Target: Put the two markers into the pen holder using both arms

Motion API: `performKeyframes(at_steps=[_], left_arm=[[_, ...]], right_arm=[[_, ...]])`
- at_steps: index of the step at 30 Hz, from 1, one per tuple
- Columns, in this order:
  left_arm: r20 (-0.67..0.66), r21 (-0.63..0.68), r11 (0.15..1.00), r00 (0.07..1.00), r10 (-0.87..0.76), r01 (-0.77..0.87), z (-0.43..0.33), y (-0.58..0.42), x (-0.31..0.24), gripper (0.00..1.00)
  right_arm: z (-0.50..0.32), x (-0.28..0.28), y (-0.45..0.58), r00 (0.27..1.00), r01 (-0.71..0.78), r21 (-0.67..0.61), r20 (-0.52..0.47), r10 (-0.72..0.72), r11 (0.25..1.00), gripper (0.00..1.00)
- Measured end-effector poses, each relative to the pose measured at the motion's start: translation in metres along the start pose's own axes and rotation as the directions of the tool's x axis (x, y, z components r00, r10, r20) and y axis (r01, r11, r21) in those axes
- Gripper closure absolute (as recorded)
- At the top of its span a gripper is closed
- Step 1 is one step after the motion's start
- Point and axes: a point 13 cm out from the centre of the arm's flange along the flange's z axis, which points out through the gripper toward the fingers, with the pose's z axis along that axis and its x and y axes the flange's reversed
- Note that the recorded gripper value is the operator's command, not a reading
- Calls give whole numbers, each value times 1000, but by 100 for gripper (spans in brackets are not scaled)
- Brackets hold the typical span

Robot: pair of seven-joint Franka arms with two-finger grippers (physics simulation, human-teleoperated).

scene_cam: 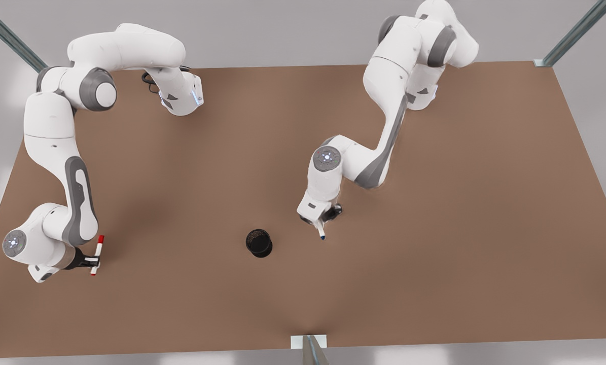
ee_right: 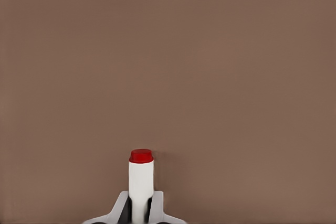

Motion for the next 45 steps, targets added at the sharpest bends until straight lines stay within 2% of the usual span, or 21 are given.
performKeyframes(at_steps=[2,6,10,13,16,20,26,33,45], left_arm=[[67,42,996,994,-86,83,-13,-35,9,77],[79,264,929,954,-290,261,-16,-102,19,77],[137,484,819,897,-421,310,-24,-145,-19,77],[176,566,770,869,-462,295,-38,-152,-33,77],[240,563,788,863,-444,249,-24,-156,-17,78],[346,495,848,852,-393,190,-3,-142,-17,78],[403,451,876,837,-370,170,8,-135,-20,78],[425,427,888,829,-363,169,38,-133,-13,78],[399,492,846,811,-427,204,53,-143,-8,78]], right_arm=[[-6,-6,20,1000,13,-43,9,-13,999,71],[-28,-22,81,998,64,-155,35,-59,986,71],[-70,-45,194,983,180,-302,99,-157,936,71],[-96,-50,265,971,237,-406,136,-198,882,71],[-100,-47,299,972,233,-508,140,-187,829,71],[-104,-48,324,971,238,-626,173,-165,743,72],[-114,-68,361,936,343,-731,316,-153,590,72],[-104,-71,382,866,490,-713,462,-189,501,72],[-90,-74,381,743,659,-602,614,-266,450,72]])
